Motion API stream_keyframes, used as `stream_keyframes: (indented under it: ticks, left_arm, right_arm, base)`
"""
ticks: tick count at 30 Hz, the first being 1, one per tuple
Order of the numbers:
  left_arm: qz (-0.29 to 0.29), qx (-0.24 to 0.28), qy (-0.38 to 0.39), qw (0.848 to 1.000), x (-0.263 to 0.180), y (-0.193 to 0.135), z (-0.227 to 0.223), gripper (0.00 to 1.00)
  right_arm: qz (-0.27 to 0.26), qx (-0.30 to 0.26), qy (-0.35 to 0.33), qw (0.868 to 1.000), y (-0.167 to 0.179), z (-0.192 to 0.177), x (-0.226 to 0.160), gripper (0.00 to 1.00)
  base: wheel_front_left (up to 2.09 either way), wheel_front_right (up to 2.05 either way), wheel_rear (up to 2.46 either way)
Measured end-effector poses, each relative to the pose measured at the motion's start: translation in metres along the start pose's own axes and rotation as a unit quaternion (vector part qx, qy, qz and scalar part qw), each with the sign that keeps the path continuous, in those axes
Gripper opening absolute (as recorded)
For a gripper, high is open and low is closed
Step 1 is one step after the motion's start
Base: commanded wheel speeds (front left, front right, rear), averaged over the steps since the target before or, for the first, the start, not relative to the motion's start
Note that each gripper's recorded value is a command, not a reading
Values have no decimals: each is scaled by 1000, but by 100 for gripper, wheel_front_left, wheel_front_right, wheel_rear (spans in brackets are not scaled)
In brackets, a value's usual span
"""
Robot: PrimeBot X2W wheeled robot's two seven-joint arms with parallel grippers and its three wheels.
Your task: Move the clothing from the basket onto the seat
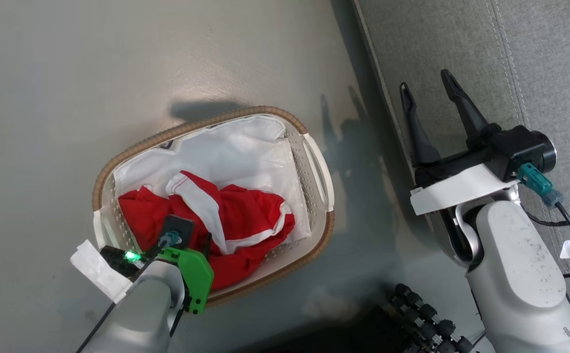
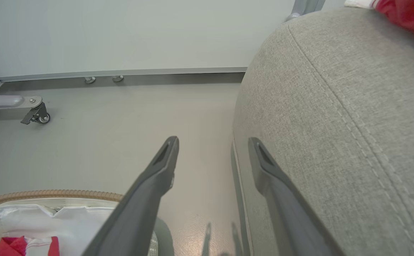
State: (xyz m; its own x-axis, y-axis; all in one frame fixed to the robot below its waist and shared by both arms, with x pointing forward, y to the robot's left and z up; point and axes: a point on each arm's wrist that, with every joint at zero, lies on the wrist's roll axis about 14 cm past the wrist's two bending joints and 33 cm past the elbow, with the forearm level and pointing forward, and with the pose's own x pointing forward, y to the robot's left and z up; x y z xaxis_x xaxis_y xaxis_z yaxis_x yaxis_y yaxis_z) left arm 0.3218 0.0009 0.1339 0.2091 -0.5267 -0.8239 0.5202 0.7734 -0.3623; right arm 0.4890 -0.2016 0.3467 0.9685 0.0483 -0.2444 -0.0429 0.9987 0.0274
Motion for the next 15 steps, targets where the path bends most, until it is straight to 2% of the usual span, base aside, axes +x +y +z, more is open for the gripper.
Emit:
stream_keyframes:
  ticks: [1,3,4,15]
  left_arm:
    - [0,1,0,1000,2,0,0,50]
    - [-1,3,-3,1000,5,3,2,3]
    - [-3,1,-4,1000,6,1,2,0]
    - [-13,15,-74,997,-8,-12,45,0]
  right_arm:
    - [-1,-1,3,1000,-1,-2,-1,100]
    - [-4,-3,8,1000,-4,-5,-2,100]
    - [-6,-3,9,1000,-5,-6,-2,100]
    - [-8,-12,-6,1000,-5,12,-9,100]
  base:
    - [0,0,0]
    - [0,0,0]
    - [0,0,0]
    - [0,0,0]
